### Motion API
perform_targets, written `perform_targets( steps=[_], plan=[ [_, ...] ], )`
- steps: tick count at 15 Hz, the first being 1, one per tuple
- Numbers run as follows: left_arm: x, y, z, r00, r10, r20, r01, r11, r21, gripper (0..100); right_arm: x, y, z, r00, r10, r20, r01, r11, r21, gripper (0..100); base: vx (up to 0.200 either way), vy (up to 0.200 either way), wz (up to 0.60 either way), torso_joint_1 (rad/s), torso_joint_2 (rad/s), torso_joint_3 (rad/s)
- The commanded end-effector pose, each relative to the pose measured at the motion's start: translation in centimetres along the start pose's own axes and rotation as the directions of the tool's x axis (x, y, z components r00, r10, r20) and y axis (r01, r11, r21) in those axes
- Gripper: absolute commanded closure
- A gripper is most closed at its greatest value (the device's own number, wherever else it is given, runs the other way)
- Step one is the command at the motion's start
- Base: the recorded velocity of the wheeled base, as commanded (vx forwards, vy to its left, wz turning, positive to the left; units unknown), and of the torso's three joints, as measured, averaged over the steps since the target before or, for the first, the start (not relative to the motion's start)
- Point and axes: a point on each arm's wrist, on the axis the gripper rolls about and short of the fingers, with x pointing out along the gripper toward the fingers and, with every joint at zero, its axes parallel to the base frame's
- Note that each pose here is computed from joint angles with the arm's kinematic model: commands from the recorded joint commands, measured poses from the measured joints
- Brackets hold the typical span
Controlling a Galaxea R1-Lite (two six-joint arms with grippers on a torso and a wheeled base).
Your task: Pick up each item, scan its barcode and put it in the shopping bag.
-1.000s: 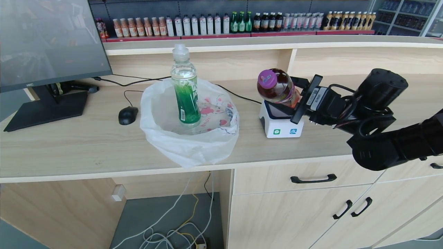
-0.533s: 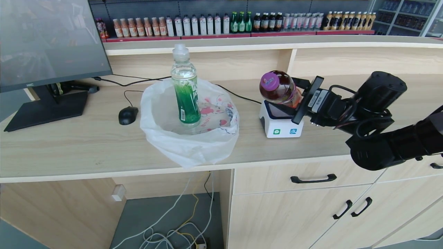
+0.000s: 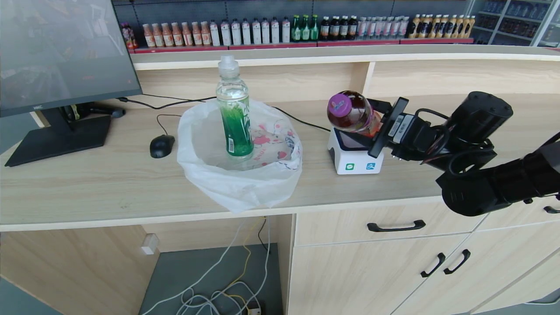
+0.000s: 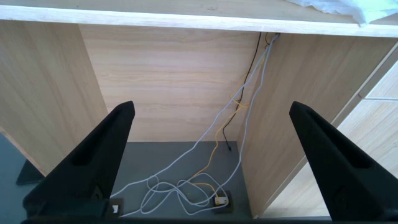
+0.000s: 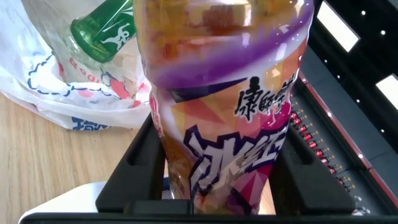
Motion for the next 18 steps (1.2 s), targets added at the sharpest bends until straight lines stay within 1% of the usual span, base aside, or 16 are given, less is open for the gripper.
perform_targets(
  steps=[1, 5, 8, 11, 13, 16, 18],
  plan=[
    [0.0, 0.0, 0.0, 1.0, 0.0, 0.001, 0.0, 1.0, 0.0, 0, 0.4, 0.4, 0.3, 1.0, 0.007, 0.009, -0.007, 1.0, 0.011, 100, 0.0, 0.0, 0.0, 0.0, 0.0, 0.0],
    [0.0, 0.0, 0.0, 1.0, 0.0, 0.0, 0.0, 1.0, 0.0, 0, 0.8, 0.6, 0.7, 1.0, 0.002, 0.011, -0.003, 1.0, 0.03, 100, 0.0, 0.0, 0.0, 0.0, 0.0, 0.0],
    [0.0, 0.0, 0.0, 1.0, 0.0, 0.0, 0.0, 1.0, 0.0, 0, 0.7, 0.4, 0.8, 1.0, -0.004, 0.01, 0.003, 0.999, 0.033, 100, 0.0, 0.0, 0.0, 0.0, 0.0, 0.0],
    [0.0, 0.0, 0.0, 1.0, 0.0, 0.001, 0.0, 1.0, 0.0, 0, 0.6, -0.2, 1.5, 1.0, -0.022, 0.002, 0.022, 0.999, 0.043, 100, 0.0, 0.0, 0.0, 0.0, 0.0, 0.0],
    [0.0, 0.0, 0.0, 1.0, 0.0, 0.0, 0.0, 1.0, 0.0, 0, 0.5, -1.1, 2.4, 0.998, -0.055, -0.005, 0.055, 0.997, 0.059, 100, 0.0, 0.0, 0.0, 0.0, 0.0, 0.0],
    [0.0, 0.0, 0.0, 1.0, 0.0, 0.001, 0.0, 1.0, 0.0, 0, 0.0, -3.3, 4.5, 0.991, -0.131, -0.018, 0.132, 0.987, 0.087, 100, 0.0, 0.0, 0.0, 0.0, 0.0, 0.0],
    [0.0, 0.0, 0.0, 1.0, 0.0, 0.0, 0.0, 1.0, 0.0, 0, -0.2, -4.0, 5.2, 0.989, -0.147, -0.01, 0.147, 0.983, 0.109, 100, 0.0, 0.0, 0.0, 0.0, 0.0, 0.0]
  ],
)
